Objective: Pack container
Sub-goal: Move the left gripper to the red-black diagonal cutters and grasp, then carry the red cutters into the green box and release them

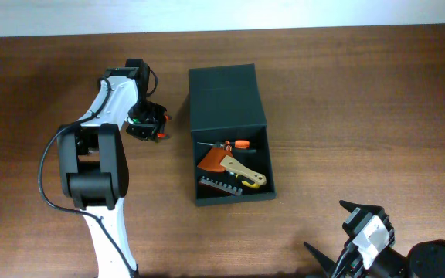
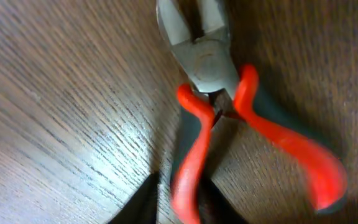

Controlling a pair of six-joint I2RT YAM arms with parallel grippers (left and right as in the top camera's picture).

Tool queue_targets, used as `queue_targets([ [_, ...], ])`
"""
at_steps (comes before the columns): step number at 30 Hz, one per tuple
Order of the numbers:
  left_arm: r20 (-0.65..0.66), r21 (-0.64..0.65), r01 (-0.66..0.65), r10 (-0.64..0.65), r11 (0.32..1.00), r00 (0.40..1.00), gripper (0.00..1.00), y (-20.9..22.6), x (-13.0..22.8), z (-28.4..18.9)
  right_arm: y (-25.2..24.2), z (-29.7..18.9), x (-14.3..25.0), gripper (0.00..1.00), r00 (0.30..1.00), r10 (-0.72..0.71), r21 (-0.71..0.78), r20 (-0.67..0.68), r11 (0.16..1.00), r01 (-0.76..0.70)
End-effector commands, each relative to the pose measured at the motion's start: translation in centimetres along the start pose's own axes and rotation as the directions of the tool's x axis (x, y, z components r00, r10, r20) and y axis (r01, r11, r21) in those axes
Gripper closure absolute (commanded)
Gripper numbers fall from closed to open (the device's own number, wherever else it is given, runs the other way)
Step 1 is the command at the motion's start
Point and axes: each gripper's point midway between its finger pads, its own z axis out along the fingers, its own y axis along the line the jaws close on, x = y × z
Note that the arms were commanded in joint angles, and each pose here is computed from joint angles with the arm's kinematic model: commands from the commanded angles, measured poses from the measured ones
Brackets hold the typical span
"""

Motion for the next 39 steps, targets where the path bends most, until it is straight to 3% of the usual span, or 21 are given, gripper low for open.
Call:
queue_targets([
  [1, -0.009, -0.010, 0.004, -0.004, 1.000, 1.000, 0.85, 0.1, -0.2, 0.4, -0.1, -0.2, -0.1, 0.01, 1.000, 0.001, 0.009, 0.012, 1.000, -0.001],
  [10, -0.009, -0.008, 0.003, -0.003, 1.000, 1.000, 0.98, 0.1, -0.2, 0.4, -0.1, -0.2, -0.1, 0.01, 1.000, 0.001, 0.009, 0.012, 1.000, -0.001],
  [18, 0.005, 0.023, -0.021, 0.021, 1.000, 1.000, 0.98, -0.6, 0.7, -1.0, -0.1, -0.2, -0.1, 0.01, 1.000, 0.001, 0.009, 0.012, 1.000, -0.001],
  [24, 0.084, 0.127, -0.085, 0.075, 0.988, 0.994, 0.98, -2.0, 2.4, -6.2, -0.1, -0.2, -0.1, 0.02, 1.000, 0.001, 0.009, 0.012, 1.000, -0.001],
  [33, 0.279, 0.346, -0.297, 0.205, 0.890, 0.938, 0.98, -2.8, 10.0, -18.2, -0.1, -0.2, -0.1, 0.01, 1.000, 0.001, 0.009, 0.012, 1.000, -0.001],
  [39, 0.278, 0.389, -0.402, 0.310, 0.829, 0.909, 0.98, -2.7, 17.5, -19.7, -0.1, -0.2, -0.1, 0.01, 1.000, 0.001, 0.009, 0.012, 1.000, -0.001],
])
